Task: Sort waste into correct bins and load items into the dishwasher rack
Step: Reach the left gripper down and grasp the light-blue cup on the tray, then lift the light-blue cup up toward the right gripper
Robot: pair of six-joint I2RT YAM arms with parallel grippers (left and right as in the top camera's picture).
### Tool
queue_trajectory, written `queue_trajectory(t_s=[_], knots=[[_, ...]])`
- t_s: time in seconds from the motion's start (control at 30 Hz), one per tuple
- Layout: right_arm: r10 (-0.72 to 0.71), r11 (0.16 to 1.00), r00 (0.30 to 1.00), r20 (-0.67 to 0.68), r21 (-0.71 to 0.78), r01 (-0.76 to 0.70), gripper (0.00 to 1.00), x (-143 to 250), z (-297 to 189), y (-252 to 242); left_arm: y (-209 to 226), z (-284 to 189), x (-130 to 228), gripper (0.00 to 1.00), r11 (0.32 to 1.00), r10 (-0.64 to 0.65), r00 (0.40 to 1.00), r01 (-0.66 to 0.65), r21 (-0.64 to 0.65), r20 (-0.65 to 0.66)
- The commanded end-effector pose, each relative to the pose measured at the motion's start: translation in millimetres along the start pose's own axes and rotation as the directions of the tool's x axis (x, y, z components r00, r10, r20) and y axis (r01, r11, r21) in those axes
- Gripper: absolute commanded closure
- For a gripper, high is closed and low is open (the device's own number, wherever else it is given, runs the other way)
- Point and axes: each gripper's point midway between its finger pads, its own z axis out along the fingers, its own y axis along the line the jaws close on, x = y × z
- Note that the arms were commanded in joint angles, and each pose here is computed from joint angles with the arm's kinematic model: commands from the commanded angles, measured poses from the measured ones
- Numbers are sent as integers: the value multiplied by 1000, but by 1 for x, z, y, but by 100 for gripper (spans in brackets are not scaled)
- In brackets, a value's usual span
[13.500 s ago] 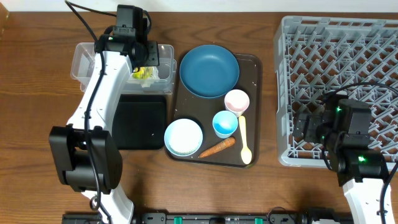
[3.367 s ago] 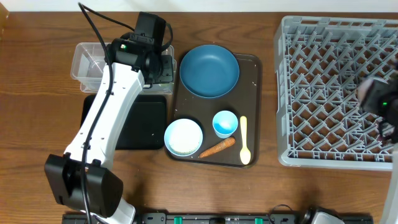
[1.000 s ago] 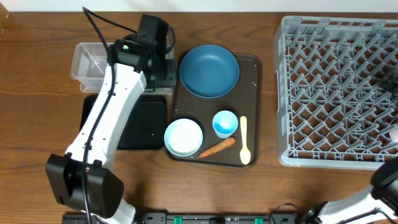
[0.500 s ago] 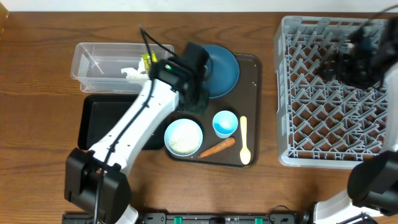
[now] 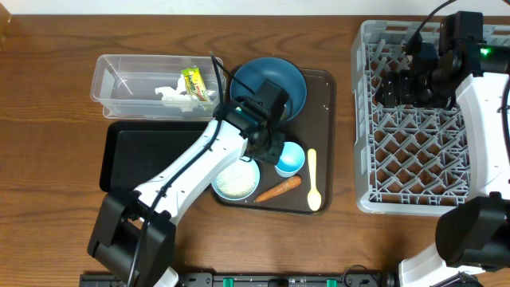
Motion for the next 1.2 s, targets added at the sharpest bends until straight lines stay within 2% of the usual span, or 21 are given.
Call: queue_trajectory(t_s=[0.0,0.3,0.47,0.63,0.77,0.8,0.93,1.17], knots=[[-15,1000,1000,2,7,15,14,0,-2,5,-3,9,4,53,1000,24,1000,-24,-3,-17],[-15,1000,1000,2,8,15,14,0,-2,5,0,32,8,54,1000,14,998,-15,-17,-67],[-15,1000,1000,3,8,15,13,0,-2,5,-1,39,3,55,1000,16,998,-17,-13,-54],[-15,1000,1000,0,7,15,13,1,-2,5,-2,41,1,79,1000,17,999,-17,-12,-50],[-14,1000,1000,-1,7,14,14,1,-2,5,-2,41,1,81,1000,17,999,-17,-11,-50],[-14,1000,1000,-1,7,14,13,1,-2,5,-2,41,1,87,1000,16,999,-17,-11,-50],[-11,1000,1000,-4,9,11,13,2,-2,3,-2,41,1,94,1000,16,999,-17,-11,-49],[-23,1000,1000,-5,9,23,13,2,-2,3,-2,37,-3,94,1000,14,999,-15,-8,-34]])
